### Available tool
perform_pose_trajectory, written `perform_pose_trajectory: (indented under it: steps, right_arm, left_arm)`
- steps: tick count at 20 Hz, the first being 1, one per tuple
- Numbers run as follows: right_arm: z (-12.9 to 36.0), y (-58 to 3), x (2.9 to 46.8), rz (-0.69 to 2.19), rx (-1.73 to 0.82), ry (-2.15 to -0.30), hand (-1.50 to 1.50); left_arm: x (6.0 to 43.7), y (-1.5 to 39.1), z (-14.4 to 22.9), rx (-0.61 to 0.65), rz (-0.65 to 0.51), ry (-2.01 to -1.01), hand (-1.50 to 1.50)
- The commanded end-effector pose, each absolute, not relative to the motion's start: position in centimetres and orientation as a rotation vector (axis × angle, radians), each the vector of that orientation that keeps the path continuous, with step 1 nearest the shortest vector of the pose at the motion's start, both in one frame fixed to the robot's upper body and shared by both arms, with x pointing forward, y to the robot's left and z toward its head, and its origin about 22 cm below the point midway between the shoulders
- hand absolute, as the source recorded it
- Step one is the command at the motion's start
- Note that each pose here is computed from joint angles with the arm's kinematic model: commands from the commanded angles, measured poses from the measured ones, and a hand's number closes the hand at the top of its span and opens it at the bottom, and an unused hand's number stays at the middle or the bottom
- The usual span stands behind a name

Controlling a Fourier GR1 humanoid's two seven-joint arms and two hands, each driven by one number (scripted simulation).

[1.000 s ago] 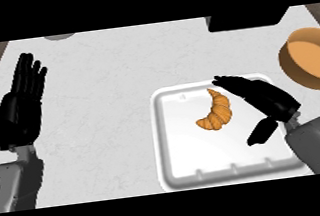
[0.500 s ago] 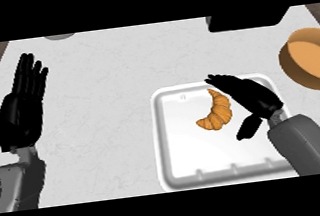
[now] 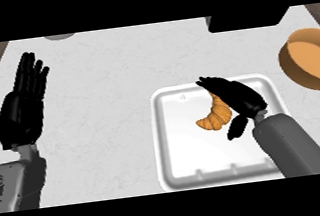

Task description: Pick the croissant from the tray and place it in the pot

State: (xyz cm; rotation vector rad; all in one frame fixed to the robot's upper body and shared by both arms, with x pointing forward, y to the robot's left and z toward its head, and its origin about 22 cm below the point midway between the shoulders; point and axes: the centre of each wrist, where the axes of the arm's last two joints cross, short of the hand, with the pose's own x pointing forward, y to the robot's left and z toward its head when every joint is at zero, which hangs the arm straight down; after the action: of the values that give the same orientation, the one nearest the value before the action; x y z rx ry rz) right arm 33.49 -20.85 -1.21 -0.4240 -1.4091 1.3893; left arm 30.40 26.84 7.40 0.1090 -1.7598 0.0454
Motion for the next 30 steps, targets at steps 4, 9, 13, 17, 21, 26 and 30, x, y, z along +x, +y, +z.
perform_pose_trajectory:
  steps: [4, 9, 13, 17, 21, 26, 30]
  right_arm:
    - [-3.1, -17.9, 33.4, 1.397, -0.356, -1.417, -1.5]
    - [-5.4, -18.0, 32.9, 1.493, -0.352, -1.558, 1.5]
    - [-5.2, -16.0, 33.3, 1.539, -0.328, -1.563, 1.5]
    - [-4.4, -15.3, 33.9, 1.551, -0.392, -1.563, 1.5]
    - [-3.0, -16.3, 33.3, 1.479, -0.547, -1.632, 1.5]
    - [3.2, -14.7, 37.6, 1.197, -0.786, -1.502, 1.5]
    - [5.9, -14.8, 40.2, 0.898, -1.0, -1.277, 1.5]
  left_arm:
    - [31.4, 26.9, 8.4, 0.104, 0.062, -1.748, 0.0]
    - [29.9, 26.5, 9.2, 0.095, 0.038, -1.765, 0.0]
    - [30.6, 27.1, 8.0, 0.118, 0.043, -1.758, 0.0]
    - [29.4, 25.0, 6.8, 0.088, 0.046, -1.775, 0.0]
    - [29.5, 25.6, 7.2, 0.13, 0.055, -1.752, 0.0]
    - [29.7, 26.1, 7.7, 0.077, 0.035, -1.775, 0.0]
    - [30.6, 25.9, 8.8, 0.05, 0.007, -1.801, 0.0]
